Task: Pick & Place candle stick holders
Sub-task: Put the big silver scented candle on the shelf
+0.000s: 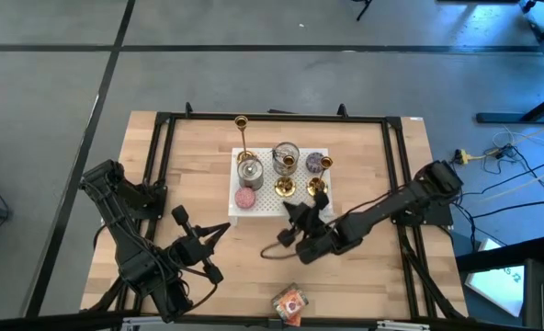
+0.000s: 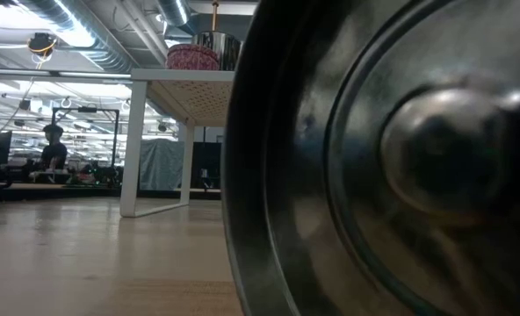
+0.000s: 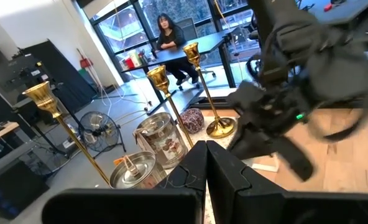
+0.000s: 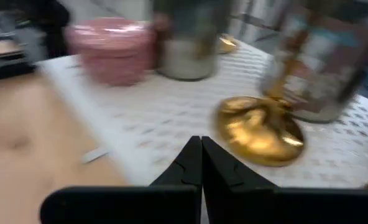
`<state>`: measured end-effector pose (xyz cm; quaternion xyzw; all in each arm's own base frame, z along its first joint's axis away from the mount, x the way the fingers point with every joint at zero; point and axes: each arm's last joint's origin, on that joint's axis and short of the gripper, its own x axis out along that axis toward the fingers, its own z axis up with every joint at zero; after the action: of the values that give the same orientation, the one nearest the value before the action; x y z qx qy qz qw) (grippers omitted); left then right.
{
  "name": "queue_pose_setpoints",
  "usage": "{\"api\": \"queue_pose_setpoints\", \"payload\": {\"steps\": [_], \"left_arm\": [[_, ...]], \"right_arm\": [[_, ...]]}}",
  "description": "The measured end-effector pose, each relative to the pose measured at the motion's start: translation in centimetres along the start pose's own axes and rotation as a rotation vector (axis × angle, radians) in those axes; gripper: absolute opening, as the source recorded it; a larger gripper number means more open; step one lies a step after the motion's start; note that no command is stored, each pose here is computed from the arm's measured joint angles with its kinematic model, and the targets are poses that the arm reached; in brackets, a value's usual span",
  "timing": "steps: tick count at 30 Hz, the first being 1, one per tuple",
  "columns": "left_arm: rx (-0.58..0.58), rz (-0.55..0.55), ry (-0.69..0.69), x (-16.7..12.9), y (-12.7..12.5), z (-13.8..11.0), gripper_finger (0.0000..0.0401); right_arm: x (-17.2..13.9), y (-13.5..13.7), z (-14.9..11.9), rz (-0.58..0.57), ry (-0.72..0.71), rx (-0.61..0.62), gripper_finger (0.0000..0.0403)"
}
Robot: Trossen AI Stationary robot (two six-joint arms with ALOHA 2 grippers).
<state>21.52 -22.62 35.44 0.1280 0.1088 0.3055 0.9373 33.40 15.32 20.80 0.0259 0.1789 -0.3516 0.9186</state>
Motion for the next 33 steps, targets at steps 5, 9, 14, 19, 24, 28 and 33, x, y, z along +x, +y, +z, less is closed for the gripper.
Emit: {"api": "queue_pose_setpoints", "payload": {"steps": [5, 9, 14, 19, 24, 28, 33], "left_arm": [[0.000, -0.001, 0.002, 0.0, 0.0, 0.0, 0.0002], [-0.001, -0.001, 0.002, 0.0, 0.0, 0.0, 0.0002], [-0.001, -0.006, 0.012, 0.0, 0.0, 0.0, 0.0002], [0.000, -0.015, 0.029, 0.0, 0.0, -0.1, 0.0002], [0.000, -0.014, 0.029, 0.0, 0.0, -0.1, 0.0002], [0.000, -0.015, 0.030, 0.0, 0.0, -0.1, 0.0002], [0.000, -0.015, 0.031, 0.0, 0.0, -0.1, 0.0002]], "right_arm": [[-3.1, 2.2, 1.3, 0.187, 0.026, -0.126, 0.0000], [-5.5, 3.8, 2.8, 0.387, 0.061, -0.186, 0.0003], [-7.5, 5.0, 4.2, 0.645, 0.151, -0.214, 0.0014], [-9.0, 5.4, 4.3, 0.829, 0.270, -0.263, 0.0046], [-10.8, 5.3, 2.9, 0.909, 0.370, -0.351, 0.0106], [-12.2, 5.1, 1.9, 0.925, 0.386, -0.461, 0.0160], [-13.9, 5.0, 1.1, 0.946, 0.371, -0.556, 0.0224]]}}
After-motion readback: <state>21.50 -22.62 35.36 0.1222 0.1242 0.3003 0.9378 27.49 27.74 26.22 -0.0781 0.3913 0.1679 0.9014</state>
